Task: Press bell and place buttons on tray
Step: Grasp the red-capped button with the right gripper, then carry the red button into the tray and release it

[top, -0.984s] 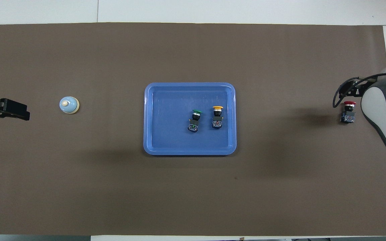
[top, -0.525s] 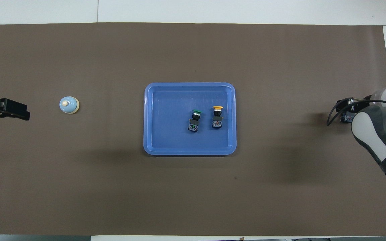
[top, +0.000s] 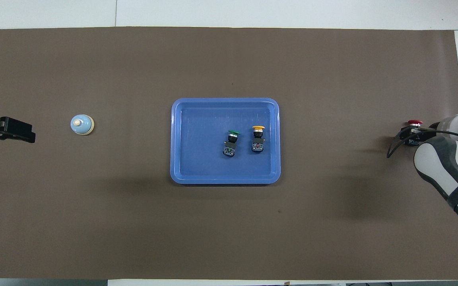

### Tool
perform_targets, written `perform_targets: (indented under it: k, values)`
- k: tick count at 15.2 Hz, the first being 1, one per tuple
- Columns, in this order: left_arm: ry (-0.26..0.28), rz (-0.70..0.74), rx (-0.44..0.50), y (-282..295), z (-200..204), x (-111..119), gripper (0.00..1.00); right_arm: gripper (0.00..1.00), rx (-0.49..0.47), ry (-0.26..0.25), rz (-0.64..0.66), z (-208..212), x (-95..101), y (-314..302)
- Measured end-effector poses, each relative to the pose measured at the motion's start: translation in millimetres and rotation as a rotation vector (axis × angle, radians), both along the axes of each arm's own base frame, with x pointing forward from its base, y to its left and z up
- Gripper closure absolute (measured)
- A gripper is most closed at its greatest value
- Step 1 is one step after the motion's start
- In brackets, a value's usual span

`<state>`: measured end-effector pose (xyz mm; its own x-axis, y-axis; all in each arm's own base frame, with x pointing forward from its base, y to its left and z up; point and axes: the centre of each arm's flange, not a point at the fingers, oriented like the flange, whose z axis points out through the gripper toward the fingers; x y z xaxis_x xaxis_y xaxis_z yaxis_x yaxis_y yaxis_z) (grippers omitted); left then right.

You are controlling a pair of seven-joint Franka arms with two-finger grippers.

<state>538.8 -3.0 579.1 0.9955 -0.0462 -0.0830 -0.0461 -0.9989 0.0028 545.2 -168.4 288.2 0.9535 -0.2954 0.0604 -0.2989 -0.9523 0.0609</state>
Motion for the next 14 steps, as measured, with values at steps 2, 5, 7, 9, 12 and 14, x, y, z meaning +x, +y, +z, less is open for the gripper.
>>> perform_targets:
  k: [2, 5, 7, 9, 12, 14]
  values:
    - [0.0, 0.0, 0.0, 0, 0, 0, 0.0, 0.46, 0.0, 0.0, 0.001, 0, 0.1, 0]
    - [0.0, 0.0, 0.0, 0, 0, 0, 0.0, 0.59, 0.0, 0.001, 0.019, 0, 0.8, 3]
    - [0.0, 0.0, 0.0, 0, 0, 0, 0.0, 0.59, 0.001, -0.002, 0.031, 1, 3.2, 8]
    - [0.0, 0.0, 0.0, 0, 0, 0, 0.0, 0.59, 0.003, 0.005, 0.056, 5, 8.6, 22]
    - [0.0, 0.0, 0.0, 0, 0, 0, 0.0, 0.59, 0.01, 0.053, 0.091, 37, 31.6, 74]
    - [0.0, 0.0, 0.0, 0, 0, 0, 0.0, 0.59, 0.008, 0.075, 0.082, 75, 50.4, 133]
